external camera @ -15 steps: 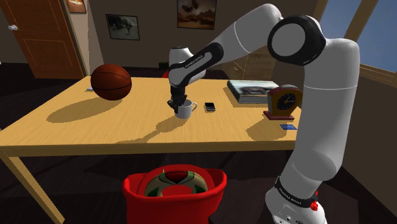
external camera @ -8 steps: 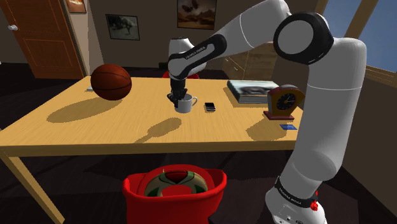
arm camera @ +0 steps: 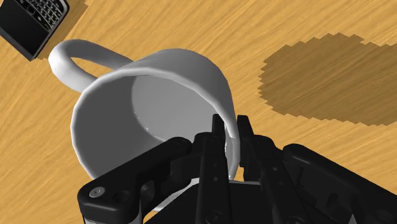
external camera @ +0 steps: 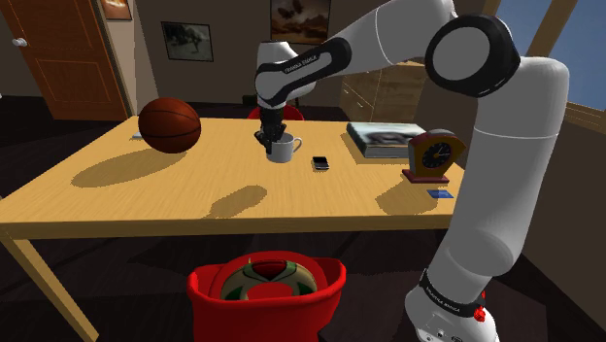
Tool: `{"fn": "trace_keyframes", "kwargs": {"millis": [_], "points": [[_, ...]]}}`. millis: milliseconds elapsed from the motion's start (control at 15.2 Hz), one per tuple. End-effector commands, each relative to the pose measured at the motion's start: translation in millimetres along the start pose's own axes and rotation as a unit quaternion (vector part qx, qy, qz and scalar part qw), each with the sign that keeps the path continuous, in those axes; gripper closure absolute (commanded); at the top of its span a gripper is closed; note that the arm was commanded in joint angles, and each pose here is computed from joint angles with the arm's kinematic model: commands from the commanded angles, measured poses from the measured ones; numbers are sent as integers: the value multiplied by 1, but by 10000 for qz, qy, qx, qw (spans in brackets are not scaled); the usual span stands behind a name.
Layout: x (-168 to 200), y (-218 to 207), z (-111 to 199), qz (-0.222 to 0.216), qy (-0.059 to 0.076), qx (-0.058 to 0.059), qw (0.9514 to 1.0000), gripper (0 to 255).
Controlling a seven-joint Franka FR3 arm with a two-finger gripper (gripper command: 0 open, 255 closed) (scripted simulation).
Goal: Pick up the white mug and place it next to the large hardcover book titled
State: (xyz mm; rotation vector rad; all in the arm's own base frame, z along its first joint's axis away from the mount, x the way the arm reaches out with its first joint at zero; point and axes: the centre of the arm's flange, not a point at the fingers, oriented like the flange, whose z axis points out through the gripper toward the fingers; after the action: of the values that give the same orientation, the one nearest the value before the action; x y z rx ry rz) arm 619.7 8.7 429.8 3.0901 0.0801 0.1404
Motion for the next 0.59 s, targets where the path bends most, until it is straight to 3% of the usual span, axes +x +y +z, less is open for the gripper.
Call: {"fn": "trace_keyframes", "kwargs": {"millis": [0,528], "points": [[1,1,-11,0,-2,-1,10000,255],[5,3,-53,0,-2,-1,10000,255]]}}
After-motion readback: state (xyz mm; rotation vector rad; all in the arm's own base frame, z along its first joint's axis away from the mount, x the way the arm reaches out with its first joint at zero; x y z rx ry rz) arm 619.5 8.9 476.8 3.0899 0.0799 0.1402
